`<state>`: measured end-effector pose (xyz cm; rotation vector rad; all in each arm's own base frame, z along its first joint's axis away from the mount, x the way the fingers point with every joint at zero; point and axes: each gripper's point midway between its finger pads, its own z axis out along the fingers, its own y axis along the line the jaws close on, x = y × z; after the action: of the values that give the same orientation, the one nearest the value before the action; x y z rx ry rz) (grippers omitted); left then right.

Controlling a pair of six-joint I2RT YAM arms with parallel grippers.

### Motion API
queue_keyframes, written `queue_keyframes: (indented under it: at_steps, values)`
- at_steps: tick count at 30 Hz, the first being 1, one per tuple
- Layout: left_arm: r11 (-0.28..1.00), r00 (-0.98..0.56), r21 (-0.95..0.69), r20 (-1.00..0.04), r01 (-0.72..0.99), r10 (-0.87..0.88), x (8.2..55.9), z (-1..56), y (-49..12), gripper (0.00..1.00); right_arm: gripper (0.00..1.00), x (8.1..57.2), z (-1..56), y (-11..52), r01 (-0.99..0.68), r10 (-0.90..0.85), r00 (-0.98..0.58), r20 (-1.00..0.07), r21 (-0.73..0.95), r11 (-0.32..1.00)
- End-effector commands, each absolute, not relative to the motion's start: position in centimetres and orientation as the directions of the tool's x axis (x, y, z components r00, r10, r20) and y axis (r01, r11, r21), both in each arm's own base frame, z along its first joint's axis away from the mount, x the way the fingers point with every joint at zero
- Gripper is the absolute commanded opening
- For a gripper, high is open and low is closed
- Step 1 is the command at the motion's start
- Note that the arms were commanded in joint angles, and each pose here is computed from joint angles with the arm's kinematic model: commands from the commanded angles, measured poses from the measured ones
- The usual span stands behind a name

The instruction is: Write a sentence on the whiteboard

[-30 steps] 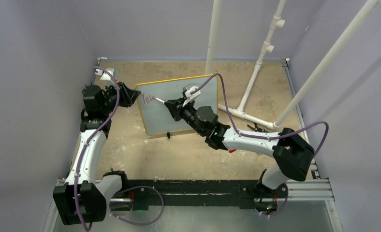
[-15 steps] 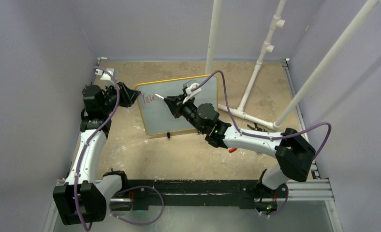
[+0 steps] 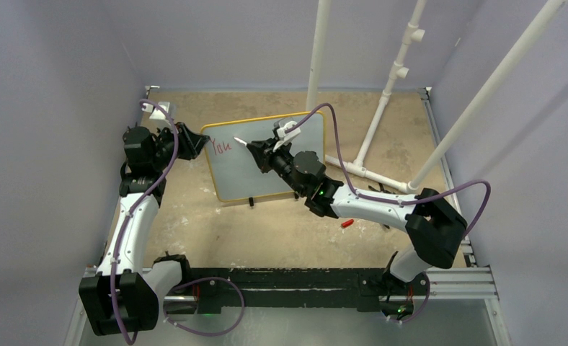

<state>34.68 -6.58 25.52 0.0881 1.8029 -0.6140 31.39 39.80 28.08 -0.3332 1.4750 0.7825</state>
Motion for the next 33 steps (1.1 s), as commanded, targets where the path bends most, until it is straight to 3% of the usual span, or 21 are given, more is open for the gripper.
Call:
queue_keyframes:
  at_steps: [1,19,33]
  values:
    - [0.854,-0.29,-0.341,-0.927,0.392,-0.237,34.9,26.5,-6.6,0.23,0.0,32.4,30.1,39.1,-0.62,0.297,-0.05,-0.953,0.263,0.739]
    - [0.854,-0.287,-0.341,-0.928,0.393,-0.238,34.8,26.5,-6.6,0.23,0.0,32.0,28.7,37.7,-0.592,0.304,-0.072,-0.95,0.286,0.754]
    - [0.856,-0.287,-0.338,-0.928,0.39,-0.236,34.8,26.5,-6.6,0.23,0.0,29.9,31.2,39.3,-0.717,0.333,-0.045,-0.942,0.263,0.646]
